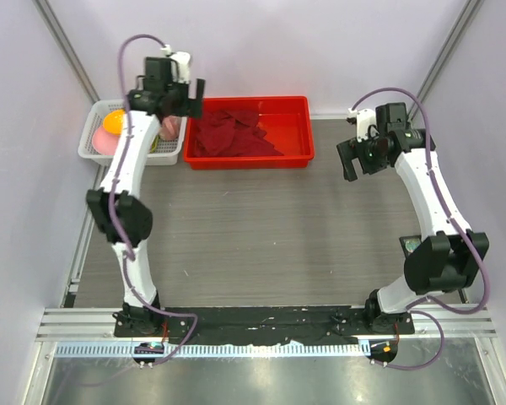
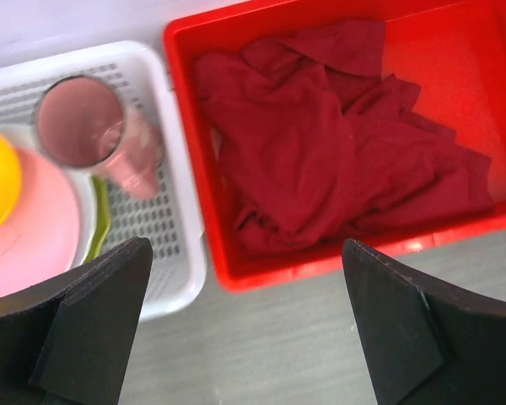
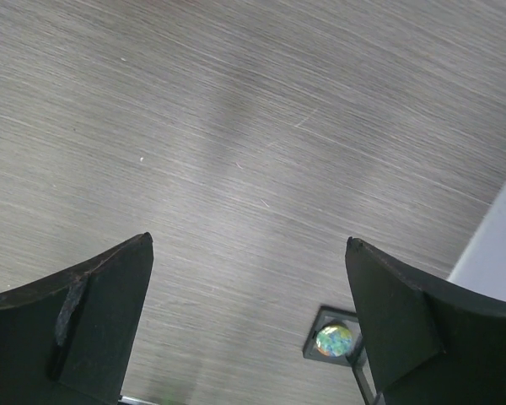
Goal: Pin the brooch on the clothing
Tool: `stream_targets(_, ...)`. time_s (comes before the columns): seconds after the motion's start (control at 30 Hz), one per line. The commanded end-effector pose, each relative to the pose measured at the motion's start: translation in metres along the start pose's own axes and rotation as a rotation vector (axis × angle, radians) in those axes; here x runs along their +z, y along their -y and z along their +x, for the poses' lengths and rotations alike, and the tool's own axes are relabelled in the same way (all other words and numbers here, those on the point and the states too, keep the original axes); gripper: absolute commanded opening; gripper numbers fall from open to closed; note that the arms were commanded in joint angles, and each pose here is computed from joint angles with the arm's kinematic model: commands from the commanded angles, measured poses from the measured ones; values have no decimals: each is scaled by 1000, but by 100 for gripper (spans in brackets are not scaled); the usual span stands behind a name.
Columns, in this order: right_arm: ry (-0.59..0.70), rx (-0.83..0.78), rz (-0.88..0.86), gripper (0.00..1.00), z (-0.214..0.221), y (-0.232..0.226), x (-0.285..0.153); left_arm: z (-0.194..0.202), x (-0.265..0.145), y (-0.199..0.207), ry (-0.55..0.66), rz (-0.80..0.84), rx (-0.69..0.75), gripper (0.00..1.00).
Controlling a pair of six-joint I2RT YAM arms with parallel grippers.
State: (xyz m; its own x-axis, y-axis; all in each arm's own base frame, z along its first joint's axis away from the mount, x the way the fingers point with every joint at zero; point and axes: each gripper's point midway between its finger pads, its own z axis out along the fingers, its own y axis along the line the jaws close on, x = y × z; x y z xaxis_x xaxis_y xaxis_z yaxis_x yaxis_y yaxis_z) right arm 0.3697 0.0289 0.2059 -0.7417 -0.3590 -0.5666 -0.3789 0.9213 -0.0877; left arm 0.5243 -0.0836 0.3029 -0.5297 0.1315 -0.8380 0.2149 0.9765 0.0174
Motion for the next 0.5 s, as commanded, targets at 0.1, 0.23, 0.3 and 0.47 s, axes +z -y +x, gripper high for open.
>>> stream_targets(0.1,54,-28,99,100,4,7,-40,17,107,36,-10,-71,81,100)
stream_targets(0.23,33,-32,103,100,14,7,-39,63,153,49,-101,-64,137,100)
stream_targets(0.3,29,-30,104,100,16,7,-39,79,165,52,-129,-59,147,100)
stream_targets(0.47,30,-31,102,100,11,9,-37,110,184,62,-196,-4,149,90)
